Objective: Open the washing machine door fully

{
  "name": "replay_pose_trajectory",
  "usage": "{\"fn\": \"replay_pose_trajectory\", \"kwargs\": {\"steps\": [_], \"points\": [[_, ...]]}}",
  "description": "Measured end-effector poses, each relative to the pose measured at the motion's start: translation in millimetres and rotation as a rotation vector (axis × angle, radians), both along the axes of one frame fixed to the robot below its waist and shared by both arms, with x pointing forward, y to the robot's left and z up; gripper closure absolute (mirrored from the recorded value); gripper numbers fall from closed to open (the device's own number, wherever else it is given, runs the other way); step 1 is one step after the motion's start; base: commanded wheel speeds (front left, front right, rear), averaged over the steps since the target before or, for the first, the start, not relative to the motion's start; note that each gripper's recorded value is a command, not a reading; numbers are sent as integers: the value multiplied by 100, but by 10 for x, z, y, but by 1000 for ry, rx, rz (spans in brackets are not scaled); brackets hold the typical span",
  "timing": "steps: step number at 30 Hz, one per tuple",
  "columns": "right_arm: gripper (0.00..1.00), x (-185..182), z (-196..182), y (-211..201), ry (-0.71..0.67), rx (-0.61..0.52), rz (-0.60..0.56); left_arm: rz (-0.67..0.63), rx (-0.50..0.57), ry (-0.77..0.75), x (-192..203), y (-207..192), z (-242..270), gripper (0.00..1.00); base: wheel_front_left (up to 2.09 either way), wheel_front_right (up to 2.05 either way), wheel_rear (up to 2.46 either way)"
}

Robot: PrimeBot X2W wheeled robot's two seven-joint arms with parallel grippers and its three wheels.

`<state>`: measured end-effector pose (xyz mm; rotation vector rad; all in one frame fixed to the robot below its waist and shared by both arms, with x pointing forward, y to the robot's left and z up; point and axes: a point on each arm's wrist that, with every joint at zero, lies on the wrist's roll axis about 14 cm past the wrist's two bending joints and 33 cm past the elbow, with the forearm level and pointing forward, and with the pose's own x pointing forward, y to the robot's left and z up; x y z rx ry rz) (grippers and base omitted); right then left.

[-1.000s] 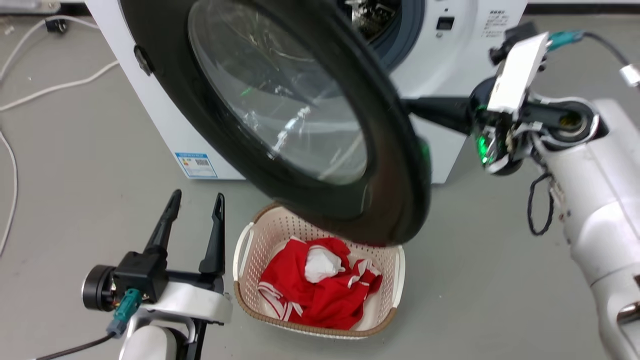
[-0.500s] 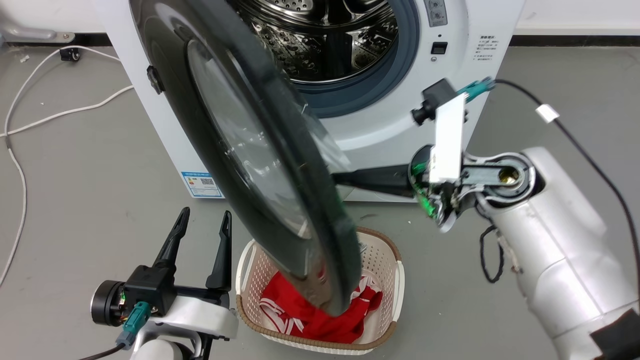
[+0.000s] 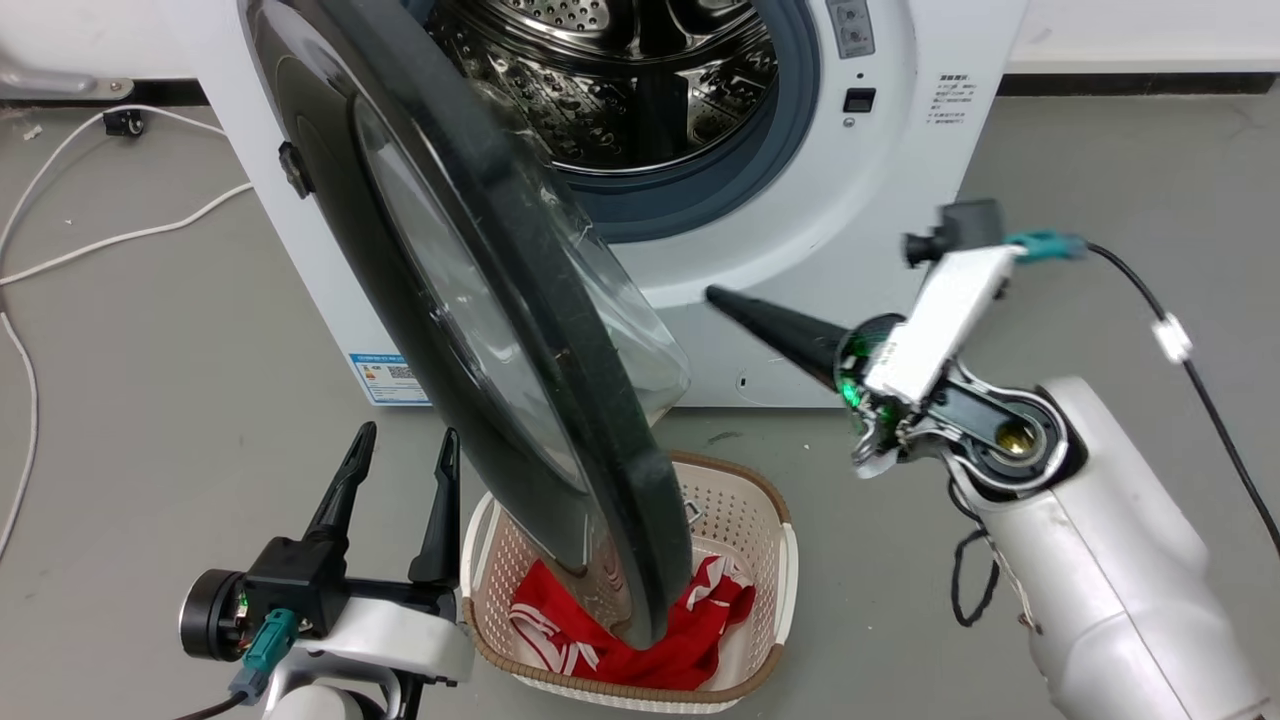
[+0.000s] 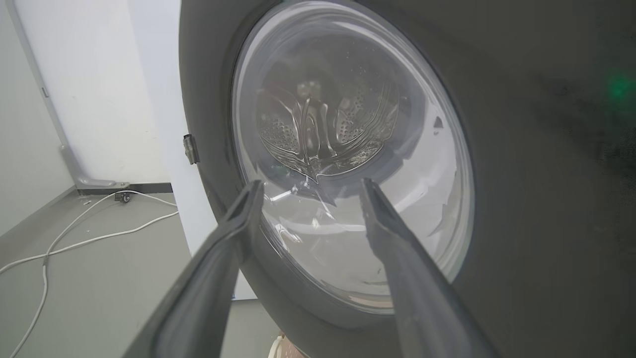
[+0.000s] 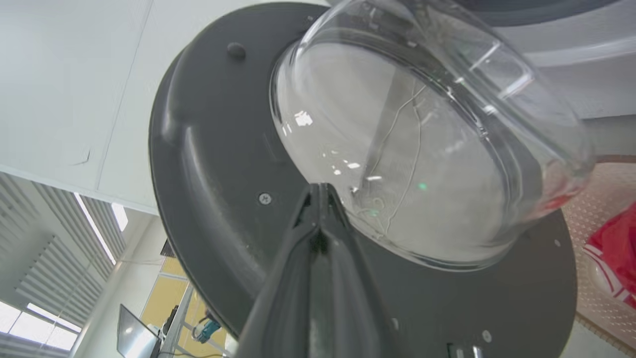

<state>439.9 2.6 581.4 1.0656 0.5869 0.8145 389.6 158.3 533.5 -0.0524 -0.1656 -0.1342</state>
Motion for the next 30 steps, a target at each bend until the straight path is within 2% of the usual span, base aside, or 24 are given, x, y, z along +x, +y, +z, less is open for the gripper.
{"fn": "replay_pose_trajectory", "kwargs": {"steps": [4, 10, 11, 12, 13, 19, 23, 26, 30], "points": [[100, 120, -86, -378, 7, 51, -201, 2, -2, -3, 4, 0, 11, 0, 0, 0, 0], [99, 7, -353, -934, 68, 135, -434, 5, -2, -11, -29, 2, 37, 0, 0, 0, 0], [68, -37, -412, -1008, 81, 147, -468, 3, -2, -10, -36, -5, 36, 0, 0, 0, 0], [21, -70, -467, -1088, 91, 156, -509, 3, -2, -8, -42, -7, 29, 0, 0, 0, 0], [0, -108, -523, -1163, 97, 159, -546, 3, -2, -6, -46, -7, 20, 0, 0, 0, 0], [0, -339, -779, -1401, 105, 119, -688, -4, 2, -5, -48, -33, 20, 0, 0, 0, 0], [0, -421, -771, -1569, 16, 34, -796, -2, 4, -7, -67, -26, 27, 0, 0, 0, 0], [0, -452, -670, -1718, -130, -103, -875, 0, 7, -3, -90, -23, 12, 0, 0, 0, 0], [0, -473, -445, -1920, -444, -443, -911, 9, 7, -2, -109, 1, 9, 0, 0, 0, 0]]}}
